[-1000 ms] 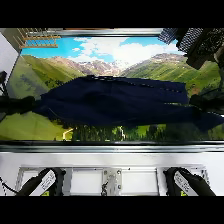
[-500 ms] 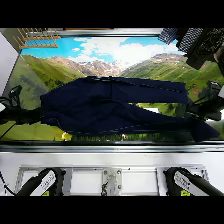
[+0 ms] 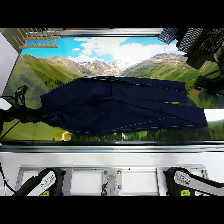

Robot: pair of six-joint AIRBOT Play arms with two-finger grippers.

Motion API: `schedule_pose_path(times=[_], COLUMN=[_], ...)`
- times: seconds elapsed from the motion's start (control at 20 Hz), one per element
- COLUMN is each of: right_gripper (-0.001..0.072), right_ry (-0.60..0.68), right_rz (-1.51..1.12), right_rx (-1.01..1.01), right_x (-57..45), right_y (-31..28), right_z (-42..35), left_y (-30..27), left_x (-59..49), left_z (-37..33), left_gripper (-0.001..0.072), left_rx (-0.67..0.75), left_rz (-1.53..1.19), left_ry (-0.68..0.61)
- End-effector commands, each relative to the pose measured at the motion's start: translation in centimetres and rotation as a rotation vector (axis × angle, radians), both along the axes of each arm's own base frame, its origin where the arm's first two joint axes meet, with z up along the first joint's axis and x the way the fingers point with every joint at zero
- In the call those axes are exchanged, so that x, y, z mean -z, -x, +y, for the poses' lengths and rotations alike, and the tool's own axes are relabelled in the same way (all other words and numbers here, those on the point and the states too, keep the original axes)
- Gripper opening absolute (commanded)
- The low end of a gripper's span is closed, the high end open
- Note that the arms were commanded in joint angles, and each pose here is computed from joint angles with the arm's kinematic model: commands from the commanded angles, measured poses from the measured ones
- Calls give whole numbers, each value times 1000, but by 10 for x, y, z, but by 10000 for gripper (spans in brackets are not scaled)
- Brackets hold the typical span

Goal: Fold the clothes and pants, and hang the long-sleeved shirts on hangers.

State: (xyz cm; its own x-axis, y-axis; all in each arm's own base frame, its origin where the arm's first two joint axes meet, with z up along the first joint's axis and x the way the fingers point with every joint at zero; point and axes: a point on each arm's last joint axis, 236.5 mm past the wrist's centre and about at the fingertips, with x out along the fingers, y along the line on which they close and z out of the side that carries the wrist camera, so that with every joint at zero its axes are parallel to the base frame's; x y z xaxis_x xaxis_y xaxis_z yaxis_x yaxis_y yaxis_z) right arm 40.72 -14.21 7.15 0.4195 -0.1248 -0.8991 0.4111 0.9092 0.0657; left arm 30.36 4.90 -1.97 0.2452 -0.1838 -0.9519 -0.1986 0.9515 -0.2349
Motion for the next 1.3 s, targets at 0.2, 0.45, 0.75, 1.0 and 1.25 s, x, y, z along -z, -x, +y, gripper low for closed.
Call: schedule_pose_path(times=[0.2, 0.45, 0.75, 1.0, 1.25], right_gripper=[511, 511, 509, 506, 301], right_ry=[-285, -466, -516, -511, -468], right_rz=[275, 163, 40, 74, 57], right_rx=[240, 465, 431, 372, 317], right_x=[122, 163, 171, 188, 189], right_y=[145, 168, 138, 130, 114], right_z=[-7, -10, -9, 3, 12], left_y=[-3, -3, -3, -5, -5], left_x=[0, 0, 0, 0, 0], left_z=[1, 1, 1, 2, 2], left_gripper=[9, 9, 9, 9, 9], left_rx=[-4, -4, -5, -7, -8], left_rz=[-9, -9, -11, -19, -20], left_ry=[-4, -4, -4, -7, -8])
